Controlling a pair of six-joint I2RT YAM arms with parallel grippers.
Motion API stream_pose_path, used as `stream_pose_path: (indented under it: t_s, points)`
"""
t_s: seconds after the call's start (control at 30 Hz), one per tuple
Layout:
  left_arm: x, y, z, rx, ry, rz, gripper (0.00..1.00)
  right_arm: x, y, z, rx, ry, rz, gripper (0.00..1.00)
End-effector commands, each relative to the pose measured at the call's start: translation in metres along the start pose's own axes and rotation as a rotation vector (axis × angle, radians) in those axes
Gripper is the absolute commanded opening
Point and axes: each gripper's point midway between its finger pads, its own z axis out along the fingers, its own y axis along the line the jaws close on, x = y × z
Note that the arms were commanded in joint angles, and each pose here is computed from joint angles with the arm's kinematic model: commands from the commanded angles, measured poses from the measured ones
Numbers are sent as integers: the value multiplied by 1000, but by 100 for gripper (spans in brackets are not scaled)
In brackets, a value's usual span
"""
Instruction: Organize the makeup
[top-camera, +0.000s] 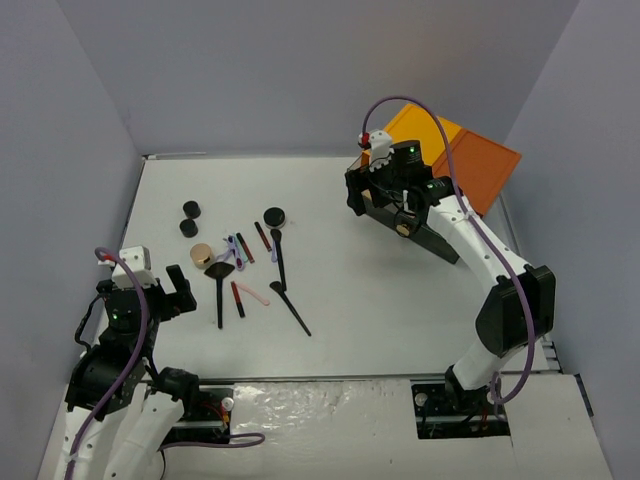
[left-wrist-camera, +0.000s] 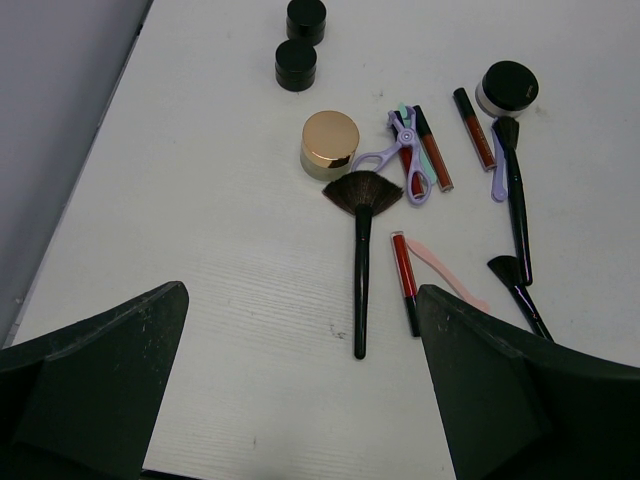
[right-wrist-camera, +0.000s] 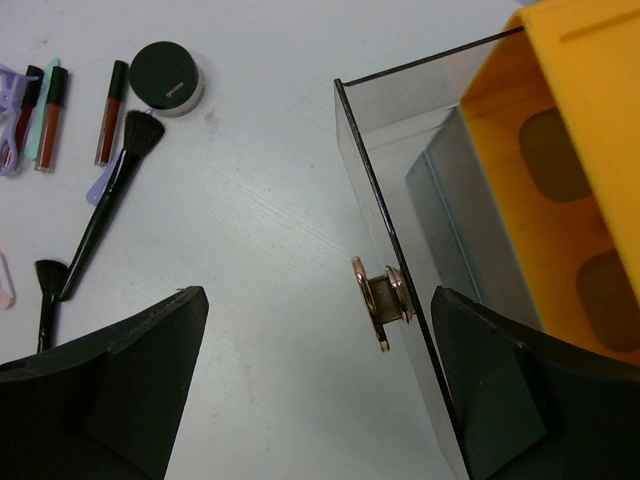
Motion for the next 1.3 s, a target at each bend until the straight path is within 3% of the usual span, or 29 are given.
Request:
stream_pose_path:
  t_s: [0.0, 0.73, 1.1, 1.27]
  points:
    - [-15, -8, 5, 21, -41, -11, 97, -19, 35, -26, -108, -72, -23, 91]
    - [-14, -8, 6, 21, -33, -9, 97, -19, 76, -43, -209, -63, -27, 90]
    - [-28, -26, 21, 46, 16, -24, 97, -89, 35, -96, 57, -252, -42, 91]
    - [-32, -64, 62, 104, 137, -41, 97, -99, 16, -134, 193, -323, -2, 91]
